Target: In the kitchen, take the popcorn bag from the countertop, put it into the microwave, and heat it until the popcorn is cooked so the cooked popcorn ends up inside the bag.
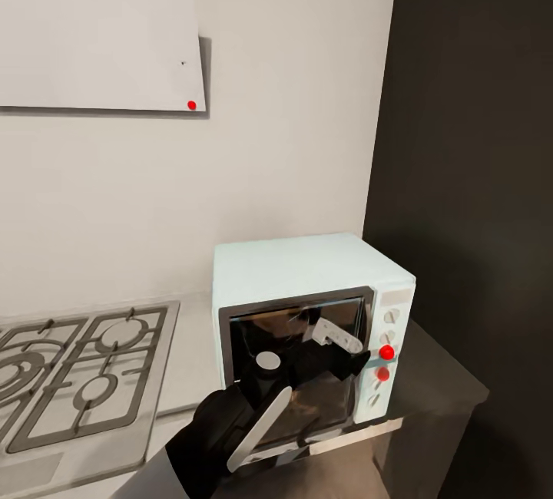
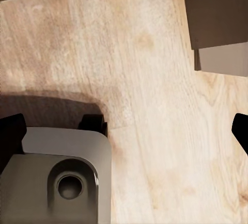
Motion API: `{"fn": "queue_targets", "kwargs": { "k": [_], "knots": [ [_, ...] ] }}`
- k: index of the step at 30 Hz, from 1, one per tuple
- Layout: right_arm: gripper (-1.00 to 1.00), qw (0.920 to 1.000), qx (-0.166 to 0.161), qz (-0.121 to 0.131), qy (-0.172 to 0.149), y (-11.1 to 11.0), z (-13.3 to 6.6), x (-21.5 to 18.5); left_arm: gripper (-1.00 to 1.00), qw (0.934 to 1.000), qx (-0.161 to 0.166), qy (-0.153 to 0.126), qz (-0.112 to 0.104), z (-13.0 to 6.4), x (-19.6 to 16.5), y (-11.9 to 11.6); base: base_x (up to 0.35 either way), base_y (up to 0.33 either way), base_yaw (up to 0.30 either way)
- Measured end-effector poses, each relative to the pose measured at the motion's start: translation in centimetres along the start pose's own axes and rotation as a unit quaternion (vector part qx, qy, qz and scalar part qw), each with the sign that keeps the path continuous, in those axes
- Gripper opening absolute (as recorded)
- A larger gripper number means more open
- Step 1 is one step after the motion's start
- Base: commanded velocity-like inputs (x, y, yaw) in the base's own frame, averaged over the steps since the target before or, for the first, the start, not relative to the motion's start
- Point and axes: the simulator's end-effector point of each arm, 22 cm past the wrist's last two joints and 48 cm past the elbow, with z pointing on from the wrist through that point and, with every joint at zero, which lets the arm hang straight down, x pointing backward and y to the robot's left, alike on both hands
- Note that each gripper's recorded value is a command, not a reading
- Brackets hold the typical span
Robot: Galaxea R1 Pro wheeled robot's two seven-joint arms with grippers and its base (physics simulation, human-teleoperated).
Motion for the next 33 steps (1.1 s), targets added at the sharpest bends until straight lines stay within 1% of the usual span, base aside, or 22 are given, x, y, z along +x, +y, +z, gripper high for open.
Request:
{"fn": "queue_targets", "kwargs": {
  "k": [3,6,7,8,9,10,21,28,31,33],
  "knots": [
    [1.0,1.0,-0.001,0.0,0.0,0.0,0.0,0.0,1.0,1.0,0.0,0.0,-0.001,0.0,0.0,0.0,0.0,0.0,0.0],
    [1.0,1.0,-0.001,0.0,0.0,0.0,0.0,0.0,1.0,0.9999,-0.015,0.003,0.007,0.1,0.2,0.0,-0.009,0.0,0.0],
    [1.0,1.0,-0.001,0.0,0.0,0.0,0.0,0.0,1.0,0.9998,-0.017,0.003,0.008,0.1,0.2,0.1,-0.187,0.0,0.0],
    [1.0,1.0,0.0,0.0,0.0,0.0,0.0,0.0,1.0,0.9997,-0.023,0.001,0.004,0.1,0.1,0.6,-0.264,0.0,0.0],
    [1.0,1.0,0.0,0.0,0.0,0.0,0.0,0.0,1.0,0.9995,-0.03,-0.002,-0.002,-0.1,-0.2,1.3,-0.303,0.0,0.0],
    [1.0,1.0,0.0,0.0,0.0,0.0,0.0,0.0,1.0,0.9992,-0.04,-0.004,0.0,-0.2,-0.4,2.1,-0.328,0.0,0.0],
    [1.0,1.0,-0.001,-0.001,0.0,0.1,0.0,0.0,1.0,0.999,-0.044,0.001,0.002,-0.1,-0.1,2.3,-0.344,0.0,0.0],
    [1.0,1.0,-0.001,-0.002,0.001,0.2,0.0,0.0,1.0,0.9991,-0.043,0.004,-0.002,-0.1,0.2,2.4,-0.345,0.0,0.0],
    [1.0,1.0,-0.001,-0.002,0.001,0.2,0.1,0.0,1.0,0.9985,-0.055,0.008,-0.003,-0.1,0.6,3.0,-0.345,0.0,0.0],
    [1.0,1.0,-0.001,-0.002,0.001,0.2,0.1,0.0,1.0,0.9976,-0.066,0.02,-0.005,0.1,1.7,3.7,-0.344,0.0,0.0]
  ]
}}
